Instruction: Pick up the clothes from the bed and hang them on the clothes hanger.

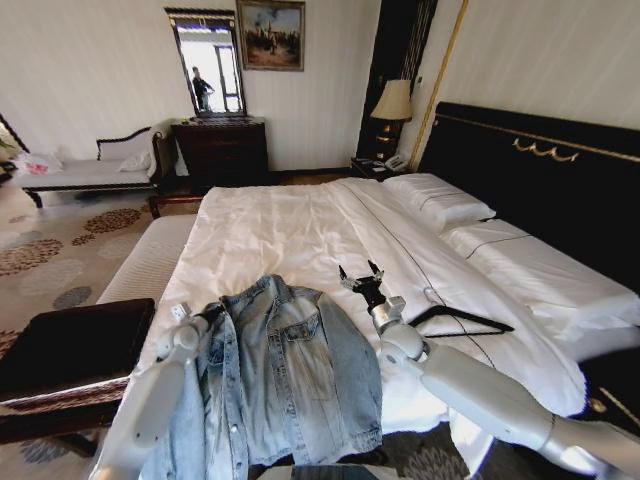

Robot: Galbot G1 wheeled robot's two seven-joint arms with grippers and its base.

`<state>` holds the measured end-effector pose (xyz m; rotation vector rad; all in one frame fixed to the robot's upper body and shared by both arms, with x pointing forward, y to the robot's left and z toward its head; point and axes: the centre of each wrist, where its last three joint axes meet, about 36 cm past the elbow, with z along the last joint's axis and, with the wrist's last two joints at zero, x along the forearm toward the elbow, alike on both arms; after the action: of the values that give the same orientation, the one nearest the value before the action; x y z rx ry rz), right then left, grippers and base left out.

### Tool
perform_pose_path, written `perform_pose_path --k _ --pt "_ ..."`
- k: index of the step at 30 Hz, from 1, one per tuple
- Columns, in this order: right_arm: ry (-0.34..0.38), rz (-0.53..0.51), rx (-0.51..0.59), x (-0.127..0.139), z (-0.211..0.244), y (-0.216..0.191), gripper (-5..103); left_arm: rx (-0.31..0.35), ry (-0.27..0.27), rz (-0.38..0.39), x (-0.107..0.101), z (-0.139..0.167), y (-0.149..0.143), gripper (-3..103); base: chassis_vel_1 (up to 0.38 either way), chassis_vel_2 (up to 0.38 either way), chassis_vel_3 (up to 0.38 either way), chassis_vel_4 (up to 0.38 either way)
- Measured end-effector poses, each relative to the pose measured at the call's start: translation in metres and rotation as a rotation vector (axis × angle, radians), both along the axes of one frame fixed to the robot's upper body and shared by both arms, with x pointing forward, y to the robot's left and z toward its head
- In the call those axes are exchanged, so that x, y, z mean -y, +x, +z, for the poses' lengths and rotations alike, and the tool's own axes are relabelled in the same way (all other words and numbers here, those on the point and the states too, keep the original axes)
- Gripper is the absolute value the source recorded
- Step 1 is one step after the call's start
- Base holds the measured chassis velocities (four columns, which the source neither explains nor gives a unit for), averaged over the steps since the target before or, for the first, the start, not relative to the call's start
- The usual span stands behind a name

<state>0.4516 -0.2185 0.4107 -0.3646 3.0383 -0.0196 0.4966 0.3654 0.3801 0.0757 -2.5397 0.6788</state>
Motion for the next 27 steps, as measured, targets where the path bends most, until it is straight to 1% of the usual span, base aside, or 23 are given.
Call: perform_pose_path --k 2,4,6,9,11,12,15,17,19,20,22,23,24,25,27 --pt "-0.001 0.011 -0.003 -0.005 -0.003 0.000 100 0.030 -0.007 0.010 -0.005 0.008 0.010 2 0.000 0.000 0.000 0.000" --pt "-0.005 0.029 -0.005 -0.013 -0.005 0.004 100 0.045 -0.008 0.025 -0.010 0.013 0.013 2 0.000 0.000 0.000 0.000" --pt "-0.007 0.034 -0.006 -0.015 -0.006 0.004 100 0.050 -0.007 0.029 -0.011 0.014 0.016 2 0.000 0.000 0.000 0.000" --pt "-0.015 0.039 -0.008 -0.016 -0.010 0.003 100 0.068 -0.002 0.039 -0.011 0.020 0.036 2 0.000 0.000 0.000 0.000" --pt "-0.017 0.040 -0.008 -0.015 -0.011 0.002 100 0.072 -0.002 0.043 -0.011 0.021 0.041 2 0.000 0.000 0.000 0.000" --pt "-0.021 0.041 -0.008 -0.014 -0.013 0.001 100 0.076 -0.001 0.052 -0.012 0.022 0.051 2 0.000 0.000 0.000 0.000" --pt "-0.023 0.049 -0.007 -0.013 -0.015 0.000 100 0.071 -0.001 0.056 -0.011 0.022 0.064 2 0.000 0.000 0.000 0.000" --pt "-0.027 0.065 0.000 -0.013 -0.017 -0.001 100 0.067 0.001 0.049 -0.005 0.020 0.074 2 0.000 0.000 0.000 0.000" --pt "-0.034 0.092 0.006 -0.014 -0.020 -0.003 100 0.064 0.007 0.025 0.008 0.017 0.080 2 0.000 0.000 0.000 0.000" --pt "-0.034 0.092 0.006 -0.014 -0.020 -0.003 100 0.064 0.007 0.025 0.008 0.017 0.080 2 0.000 0.000 0.000 0.000" --pt "-0.038 0.119 0.011 -0.017 -0.023 -0.005 100 0.074 0.011 0.003 0.024 0.014 0.081 2 0.000 0.000 0.000 0.000" --pt "-0.037 0.136 0.013 -0.019 -0.024 -0.006 100 0.087 0.004 -0.007 0.031 0.015 0.081 0 0.000 0.000 0.000 0.000" --pt "-0.036 0.151 0.014 -0.020 -0.025 -0.007 100 0.103 -0.004 -0.014 0.037 0.016 0.079 6 0.000 0.000 0.000 0.000" --pt "-0.036 0.151 0.014 -0.020 -0.025 -0.007 100 0.103 -0.004 -0.014 0.037 0.016 0.079 6 0.000 0.000 0.000 0.000" --pt "-0.039 0.190 0.015 -0.024 -0.030 -0.010 100 0.121 -0.011 -0.028 0.047 0.016 0.072 16 0.000 0.000 0.000 0.000"
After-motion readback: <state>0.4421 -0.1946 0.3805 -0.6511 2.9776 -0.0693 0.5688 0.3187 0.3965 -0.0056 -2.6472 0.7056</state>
